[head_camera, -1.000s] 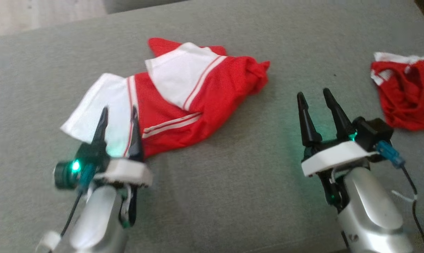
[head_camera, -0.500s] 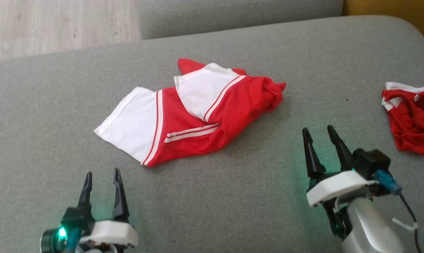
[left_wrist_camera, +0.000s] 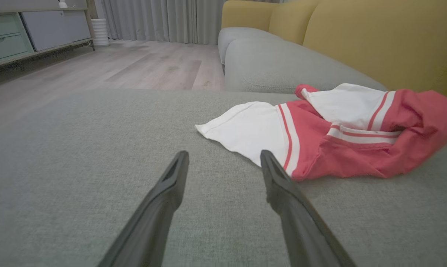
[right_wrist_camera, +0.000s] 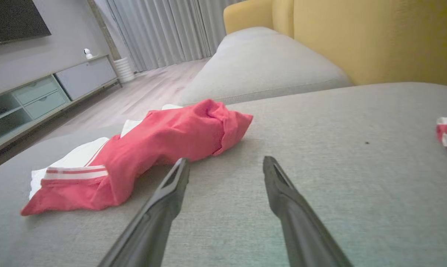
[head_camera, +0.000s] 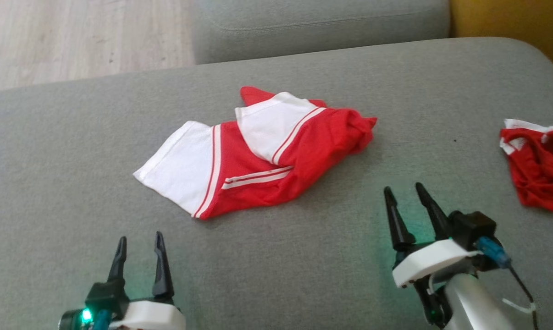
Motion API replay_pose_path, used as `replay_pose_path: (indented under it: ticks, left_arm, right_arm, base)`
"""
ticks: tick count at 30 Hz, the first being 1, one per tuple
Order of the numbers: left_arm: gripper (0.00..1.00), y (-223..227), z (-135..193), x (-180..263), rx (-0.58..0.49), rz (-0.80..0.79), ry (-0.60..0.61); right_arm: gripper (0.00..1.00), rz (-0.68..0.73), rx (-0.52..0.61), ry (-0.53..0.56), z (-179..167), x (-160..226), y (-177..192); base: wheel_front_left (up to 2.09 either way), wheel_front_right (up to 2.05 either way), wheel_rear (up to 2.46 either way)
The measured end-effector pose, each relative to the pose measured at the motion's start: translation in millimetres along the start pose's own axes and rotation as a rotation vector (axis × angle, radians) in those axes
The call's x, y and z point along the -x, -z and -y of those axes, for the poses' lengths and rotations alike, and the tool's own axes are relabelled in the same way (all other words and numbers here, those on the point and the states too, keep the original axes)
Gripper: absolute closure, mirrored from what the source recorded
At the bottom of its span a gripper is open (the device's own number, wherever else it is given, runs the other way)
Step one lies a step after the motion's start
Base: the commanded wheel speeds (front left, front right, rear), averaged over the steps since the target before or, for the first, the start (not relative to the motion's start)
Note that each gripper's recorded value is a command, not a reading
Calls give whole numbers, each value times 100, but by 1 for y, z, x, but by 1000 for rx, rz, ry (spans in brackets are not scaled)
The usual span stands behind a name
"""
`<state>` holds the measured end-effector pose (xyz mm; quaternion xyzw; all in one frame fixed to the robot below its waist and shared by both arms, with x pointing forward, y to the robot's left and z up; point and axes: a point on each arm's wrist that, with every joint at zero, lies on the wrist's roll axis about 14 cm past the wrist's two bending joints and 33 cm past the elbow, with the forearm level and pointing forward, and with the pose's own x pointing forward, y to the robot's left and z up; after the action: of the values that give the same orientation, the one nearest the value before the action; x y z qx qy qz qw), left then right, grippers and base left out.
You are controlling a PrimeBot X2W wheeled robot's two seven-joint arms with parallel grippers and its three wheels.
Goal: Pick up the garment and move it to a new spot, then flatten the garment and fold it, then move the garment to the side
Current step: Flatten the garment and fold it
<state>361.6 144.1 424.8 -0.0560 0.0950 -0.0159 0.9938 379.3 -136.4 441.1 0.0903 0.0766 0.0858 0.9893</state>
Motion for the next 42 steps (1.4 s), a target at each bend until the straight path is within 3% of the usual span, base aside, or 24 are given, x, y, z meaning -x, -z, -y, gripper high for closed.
replay_pose_path:
  ticks: [5, 12, 16, 20, 26, 42]
  left_arm:
    - [0, 7, 1, 4, 10, -20, 2]
    - [0, 8, 6, 1, 36, -28, 10]
    - [0, 12, 3, 4, 59, -41, -3]
    - [0, 16, -6, 7, 68, -58, -40]
    - [0, 21, -14, 3, 76, -75, -75]
    - [0, 10, 7, -20, 68, -48, -6]
  right_arm:
    - [0, -19, 29, -110, -33, -17, 3]
    - [0, 16, 147, -325, -95, -80, -27]
    - [0, -55, 225, -398, -117, -106, -15]
    - [0, -240, 328, -428, -119, -117, 35]
    - [0, -361, 388, -442, -110, -116, 77]
    - [0, -283, 296, -367, -91, -125, 62]
  base:
    - [0, 0, 0]
    - [0, 0, 0]
    - [0, 0, 0]
    - [0, 0, 0]
    - [0, 0, 0]
    - [0, 0, 0]
